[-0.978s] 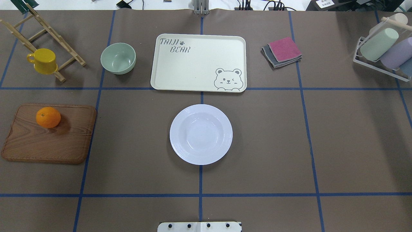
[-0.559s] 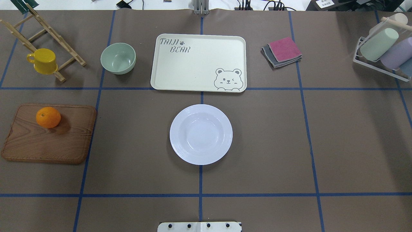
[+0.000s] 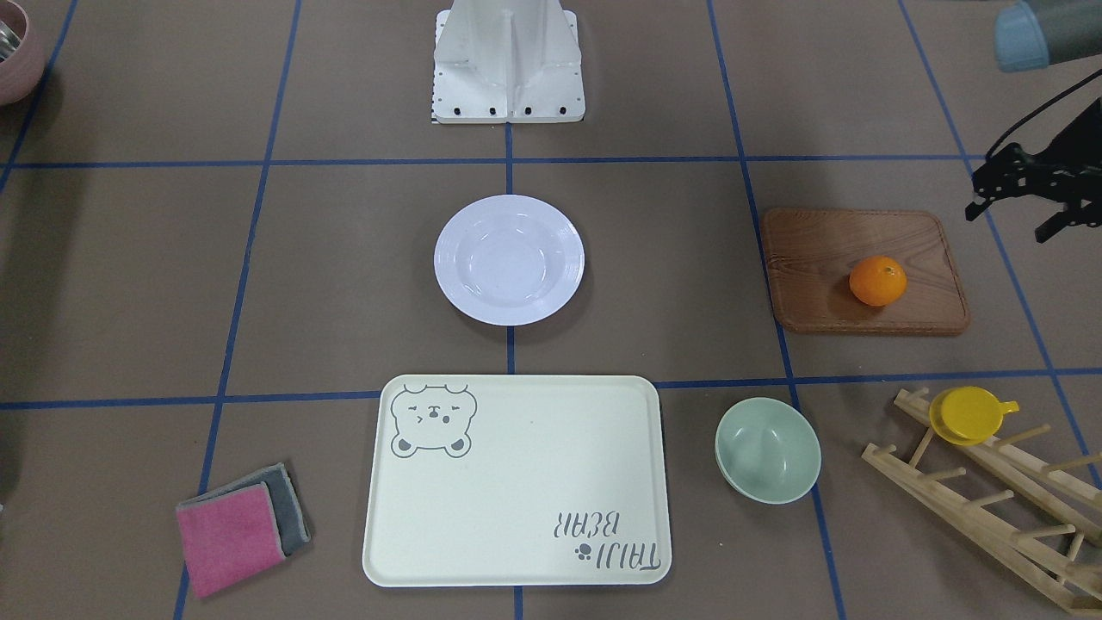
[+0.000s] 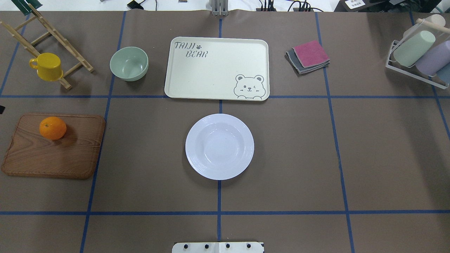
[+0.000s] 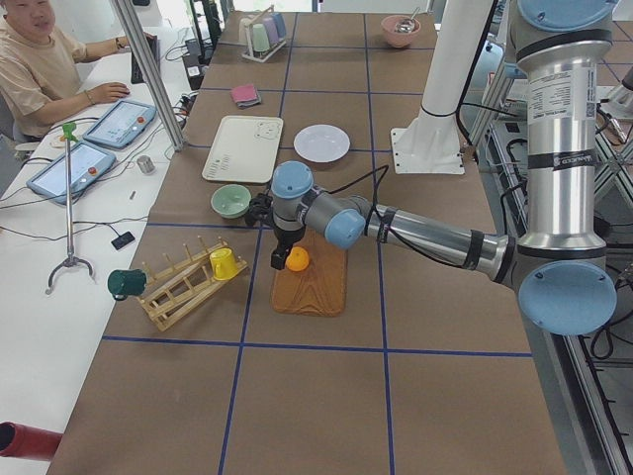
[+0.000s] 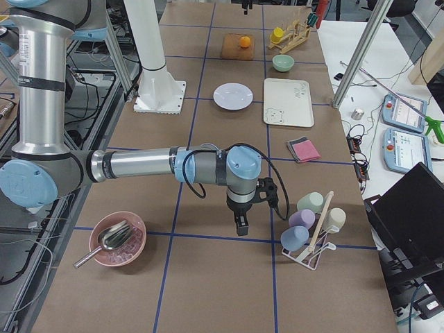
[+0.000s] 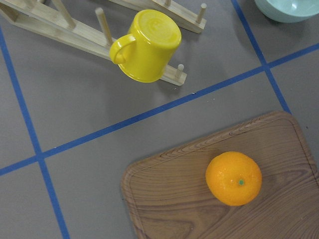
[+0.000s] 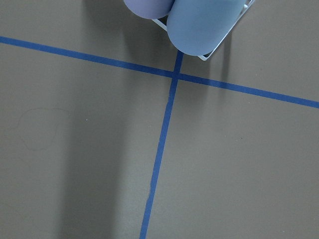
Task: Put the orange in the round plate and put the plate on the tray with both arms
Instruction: 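Lower the left gripper onto the orange on the wooden board and grasp it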
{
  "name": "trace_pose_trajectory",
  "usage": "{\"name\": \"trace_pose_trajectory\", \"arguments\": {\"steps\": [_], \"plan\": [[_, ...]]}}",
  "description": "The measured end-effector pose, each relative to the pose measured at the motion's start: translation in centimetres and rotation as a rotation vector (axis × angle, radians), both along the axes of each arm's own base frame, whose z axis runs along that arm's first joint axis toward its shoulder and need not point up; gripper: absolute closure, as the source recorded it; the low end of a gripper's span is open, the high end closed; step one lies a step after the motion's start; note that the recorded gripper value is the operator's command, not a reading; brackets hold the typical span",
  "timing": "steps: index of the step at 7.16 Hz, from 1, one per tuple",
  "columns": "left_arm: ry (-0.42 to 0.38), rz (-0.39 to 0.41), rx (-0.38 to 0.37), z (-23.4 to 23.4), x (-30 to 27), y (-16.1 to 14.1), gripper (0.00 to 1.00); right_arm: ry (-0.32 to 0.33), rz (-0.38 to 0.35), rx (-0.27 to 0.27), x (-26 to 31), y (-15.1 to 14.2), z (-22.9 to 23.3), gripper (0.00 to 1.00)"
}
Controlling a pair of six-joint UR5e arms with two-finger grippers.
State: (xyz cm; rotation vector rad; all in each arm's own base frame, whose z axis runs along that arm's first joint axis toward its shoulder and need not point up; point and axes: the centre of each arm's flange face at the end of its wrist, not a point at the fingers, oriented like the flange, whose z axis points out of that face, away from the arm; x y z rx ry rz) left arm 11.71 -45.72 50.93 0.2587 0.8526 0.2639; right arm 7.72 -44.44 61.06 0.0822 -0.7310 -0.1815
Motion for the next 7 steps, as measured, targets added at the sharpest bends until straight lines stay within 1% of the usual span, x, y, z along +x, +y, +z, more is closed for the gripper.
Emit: {"name": "trace_pose_trajectory", "arguments": {"steps": [2, 3, 5, 7], "plan": [[-0.014, -0.024, -0.015, 1.1, 7.0, 1.3, 0.0, 0.0, -0.001, -0.001, 0.0, 0.0, 0.1, 0.0], [0.0, -0.04, -0.014, 2.2, 9.1, 1.6, 0.0, 0.0, -0.001, -0.001, -0.1, 0.0, 0.1, 0.0], [0.015, -0.046, -0.018, 3.3, 11.0, 1.7, 0.0, 0.0, -0.002, -0.002, -0.1, 0.0, 0.1, 0.0], [0.015, -0.048, -0.025, 3.6, 12.6, 0.9, 0.0, 0.0, -0.002, -0.003, -0.1, 0.0, 0.1, 0.0]]}}
